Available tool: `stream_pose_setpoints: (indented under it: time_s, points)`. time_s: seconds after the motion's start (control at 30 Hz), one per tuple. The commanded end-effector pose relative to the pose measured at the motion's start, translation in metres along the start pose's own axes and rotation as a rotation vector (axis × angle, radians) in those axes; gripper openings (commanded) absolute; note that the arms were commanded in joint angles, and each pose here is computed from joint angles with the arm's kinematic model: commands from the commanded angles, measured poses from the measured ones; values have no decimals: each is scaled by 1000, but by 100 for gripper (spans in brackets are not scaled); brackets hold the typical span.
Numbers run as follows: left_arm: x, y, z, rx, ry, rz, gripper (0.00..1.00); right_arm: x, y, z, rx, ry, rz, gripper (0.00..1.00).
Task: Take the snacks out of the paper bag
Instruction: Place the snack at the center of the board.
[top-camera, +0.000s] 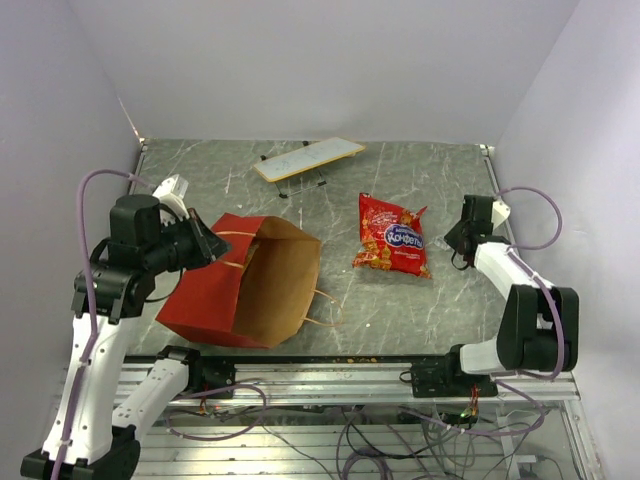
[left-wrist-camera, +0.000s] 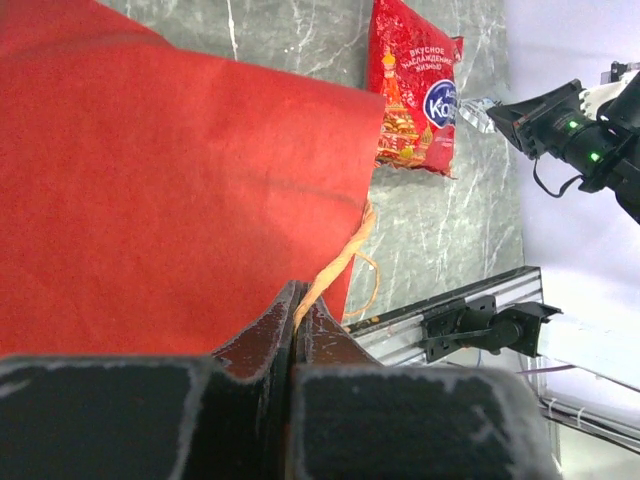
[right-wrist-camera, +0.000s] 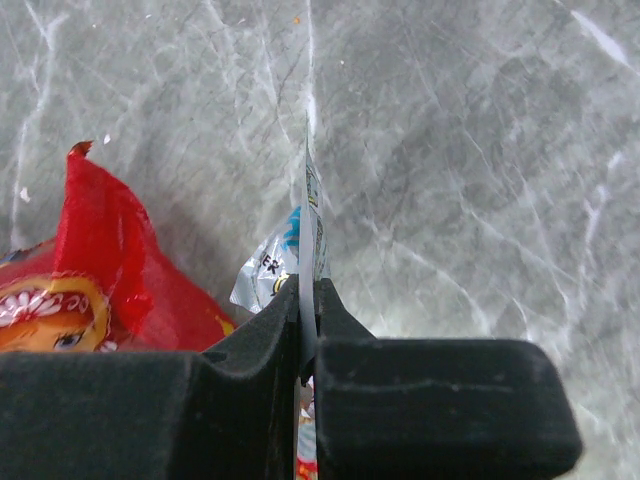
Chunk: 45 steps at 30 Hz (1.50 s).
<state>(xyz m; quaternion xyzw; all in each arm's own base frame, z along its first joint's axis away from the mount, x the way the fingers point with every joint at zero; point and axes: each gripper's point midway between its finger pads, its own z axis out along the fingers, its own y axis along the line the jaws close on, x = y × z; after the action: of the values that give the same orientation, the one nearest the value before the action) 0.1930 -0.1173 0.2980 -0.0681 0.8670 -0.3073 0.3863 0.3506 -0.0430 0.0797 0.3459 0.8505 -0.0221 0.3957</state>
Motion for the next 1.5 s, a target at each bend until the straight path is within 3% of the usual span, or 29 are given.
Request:
stream_pose_setpoints:
  time_s: [0.0, 0.37, 0.5, 0.67, 0.83, 0.97, 1.23, 1.47]
  points:
    - [-19, -11, 2, 33, -31, 77, 7, -9, 9, 20, -81, -32, 27, 0]
    - [-10, 5, 10, -28, -27, 1, 7, 25, -21, 42, -13, 39, 31, 5]
    - [-7, 8, 8, -41, -34, -17, 7, 34, -19, 45, -23, 79, 26, 11]
    - [-8, -7, 6, 23, -20, -70, 7, 32, -22, 37, 2, 94, 33, 27]
    - [-13, -15, 4, 53, -41, -93, 7, 17, -25, 12, 1, 61, 15, 56]
    - [-10, -10, 6, 22, -29, -124, 7, 7, -25, -13, -24, 28, -4, 65]
    - [-7, -10, 2, 15, -19, -156, 7, -2, -3, -56, -136, 64, -53, 67]
    - [-6, -9, 0, 11, -32, -177, 7, 9, 84, -102, -394, 127, -127, 67]
